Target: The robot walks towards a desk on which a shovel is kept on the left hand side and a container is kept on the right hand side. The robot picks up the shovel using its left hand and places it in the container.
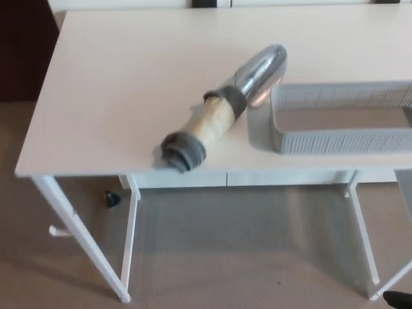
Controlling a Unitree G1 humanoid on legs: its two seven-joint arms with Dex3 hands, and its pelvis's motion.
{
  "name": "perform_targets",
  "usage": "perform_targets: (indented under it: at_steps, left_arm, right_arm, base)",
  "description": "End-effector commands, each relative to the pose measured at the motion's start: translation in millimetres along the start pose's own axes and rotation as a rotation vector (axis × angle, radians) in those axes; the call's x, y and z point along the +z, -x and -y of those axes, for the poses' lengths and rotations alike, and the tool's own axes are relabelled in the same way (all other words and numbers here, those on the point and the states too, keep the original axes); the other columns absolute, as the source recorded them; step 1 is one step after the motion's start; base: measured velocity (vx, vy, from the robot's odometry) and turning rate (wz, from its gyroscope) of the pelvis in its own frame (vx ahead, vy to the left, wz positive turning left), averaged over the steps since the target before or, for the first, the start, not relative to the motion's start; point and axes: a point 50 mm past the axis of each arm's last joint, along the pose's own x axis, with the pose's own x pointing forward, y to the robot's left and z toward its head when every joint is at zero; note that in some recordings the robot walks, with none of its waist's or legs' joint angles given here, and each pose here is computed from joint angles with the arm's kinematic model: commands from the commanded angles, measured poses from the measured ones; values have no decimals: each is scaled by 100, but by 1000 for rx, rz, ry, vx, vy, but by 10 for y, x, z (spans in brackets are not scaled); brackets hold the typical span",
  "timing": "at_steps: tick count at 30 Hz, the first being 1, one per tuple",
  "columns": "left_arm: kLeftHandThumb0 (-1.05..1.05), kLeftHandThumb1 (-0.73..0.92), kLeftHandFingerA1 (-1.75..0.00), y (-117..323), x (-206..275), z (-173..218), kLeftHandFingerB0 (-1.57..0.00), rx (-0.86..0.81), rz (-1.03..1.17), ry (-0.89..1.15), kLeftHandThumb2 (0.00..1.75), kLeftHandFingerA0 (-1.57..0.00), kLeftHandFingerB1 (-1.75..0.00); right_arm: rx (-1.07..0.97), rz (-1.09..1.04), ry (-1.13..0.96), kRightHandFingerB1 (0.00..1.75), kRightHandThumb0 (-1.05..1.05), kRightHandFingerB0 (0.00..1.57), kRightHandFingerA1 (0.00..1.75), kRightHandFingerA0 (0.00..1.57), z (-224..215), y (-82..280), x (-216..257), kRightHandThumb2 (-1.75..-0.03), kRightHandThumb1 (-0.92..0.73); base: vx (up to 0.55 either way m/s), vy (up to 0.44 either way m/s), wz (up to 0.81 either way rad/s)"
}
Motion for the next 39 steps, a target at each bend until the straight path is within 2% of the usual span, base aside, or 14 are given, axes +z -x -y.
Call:
perform_targets:
  at_steps: [1, 4, 5, 11, 12, 17, 39]
  left_arm:
    - [-35, 56, -36, 23, 29, -45, -42, 18, 25, -43, 57, -47, -34]
    - [-35, 57, -36, 27, 35, -34, -42, 14, 27, -43, 57, -47, -34]
    - [-34, 56, -37, 35, 38, -18, -43, 12, 33, -41, 57, -48, -34]
    - [-32, 56, -37, 73, 111, 130, -45, -4, 68, 36, 57, -48, -35]
    - [-32, 56, -37, 98, 129, 184, -44, -23, 86, 52, 57, -46, -35]
    - [-35, 57, -37, 162, 136, 327, -42, -65, 102, -51, 58, -47, -34]
    - [-34, 57, -38, 157, 83, 326, -42, -62, 109, -146, 58, -50, -35]
  right_arm:
    - [-2, 12, -4, 42, -26, 44, 51, 66, 11, 7, 4, -56, -54]
    - [-4, 10, -6, 42, -24, 44, 51, 66, 5, 16, 0, -56, -54]
    - [-4, 8, -5, 49, -33, 40, 57, 61, 8, 17, -4, -68, -46]
    - [-5, 2, -1, 47, -33, 39, 56, 61, 20, 28, -9, -67, -46]
    - [-5, -2, -7, 41, -25, 44, 50, 67, 0, 25, -20, -56, -54]
    - [-1, 2, -11, 43, -27, 44, 51, 68, -14, 30, -32, -56, -55]
    - [0, 16, 2, 42, -26, 44, 51, 66, -2, 11, -3, -57, -56]
  base:
    - [95, -66, -3]
    - [117, 5, -13]
    - [84, 74, -15]
    - [158, 140, -8]
    - [188, 112, -5]
    - [93, 61, 6]
    - [32, -23, -2]
